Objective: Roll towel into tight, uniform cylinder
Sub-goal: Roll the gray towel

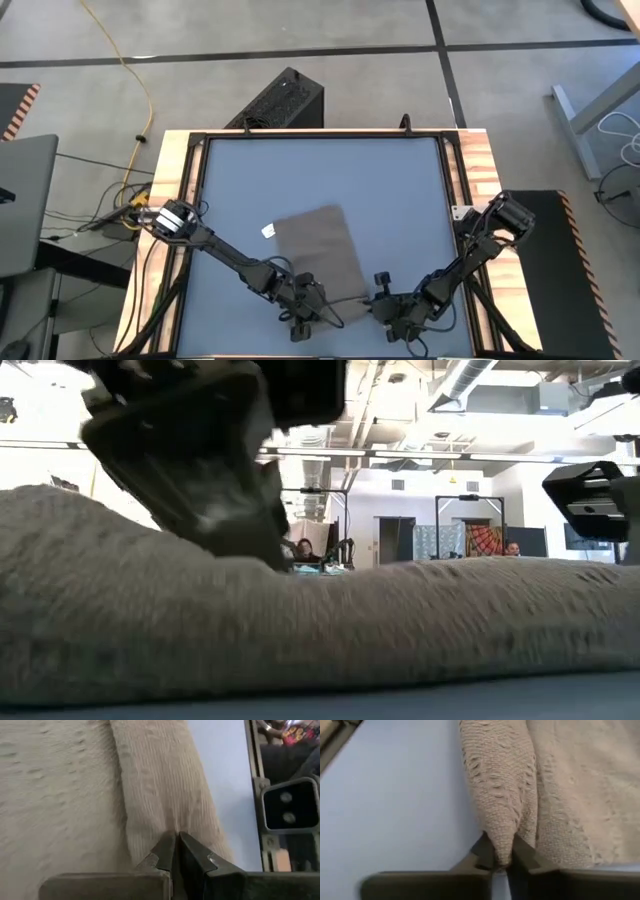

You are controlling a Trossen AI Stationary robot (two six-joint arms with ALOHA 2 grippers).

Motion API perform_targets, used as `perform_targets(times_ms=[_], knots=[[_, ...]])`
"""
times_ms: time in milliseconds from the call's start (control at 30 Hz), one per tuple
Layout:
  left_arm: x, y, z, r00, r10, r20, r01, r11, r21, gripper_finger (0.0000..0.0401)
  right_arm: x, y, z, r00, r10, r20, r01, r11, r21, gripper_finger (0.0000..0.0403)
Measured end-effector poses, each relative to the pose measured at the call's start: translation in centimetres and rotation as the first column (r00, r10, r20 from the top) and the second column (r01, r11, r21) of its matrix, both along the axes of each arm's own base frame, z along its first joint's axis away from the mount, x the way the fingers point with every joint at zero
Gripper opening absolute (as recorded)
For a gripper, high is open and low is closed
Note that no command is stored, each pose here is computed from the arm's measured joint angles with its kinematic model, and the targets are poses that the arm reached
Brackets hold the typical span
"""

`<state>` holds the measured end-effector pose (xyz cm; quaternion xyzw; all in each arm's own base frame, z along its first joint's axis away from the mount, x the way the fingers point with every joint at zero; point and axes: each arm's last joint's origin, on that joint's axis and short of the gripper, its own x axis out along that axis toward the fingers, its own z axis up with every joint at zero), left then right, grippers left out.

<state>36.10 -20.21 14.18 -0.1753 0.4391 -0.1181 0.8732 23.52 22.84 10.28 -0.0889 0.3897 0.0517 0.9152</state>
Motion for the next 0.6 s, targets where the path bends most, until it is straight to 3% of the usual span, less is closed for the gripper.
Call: perform_targets(times_ms=[167, 400, 500, 600], knots=[[-1.1, -0.1, 2.1, 0.999, 0.002, 0.034, -0.005, 0.997, 0.076, 0.0011, 0.4, -0.4, 0.4, 0.994, -0.037, -0.106, 0.057, 0.979, 0.198, 0.0032], [-2.1, -2.2, 3.7, 0.977, 0.016, 0.213, -0.059, 0.979, 0.197, 0.0012, 1.5, -1.8, 2.6, 0.970, 0.027, -0.242, 0.088, 0.887, 0.454, 0.0039], [-2.5, -3.0, 3.9, 0.960, 0.051, 0.274, -0.118, 0.965, 0.235, 0.0012, 2.4, -3.1, 3.1, 0.952, 0.031, -0.304, 0.143, 0.835, 0.531, 0.0039], [-3.0, -3.8, 3.8, 0.958, 0.003, 0.286, -0.084, 0.959, 0.270, 0.0021, 3.2, -4.4, 3.1, 0.930, -0.001, -0.367, 0.226, 0.790, 0.570, 0.0039]])
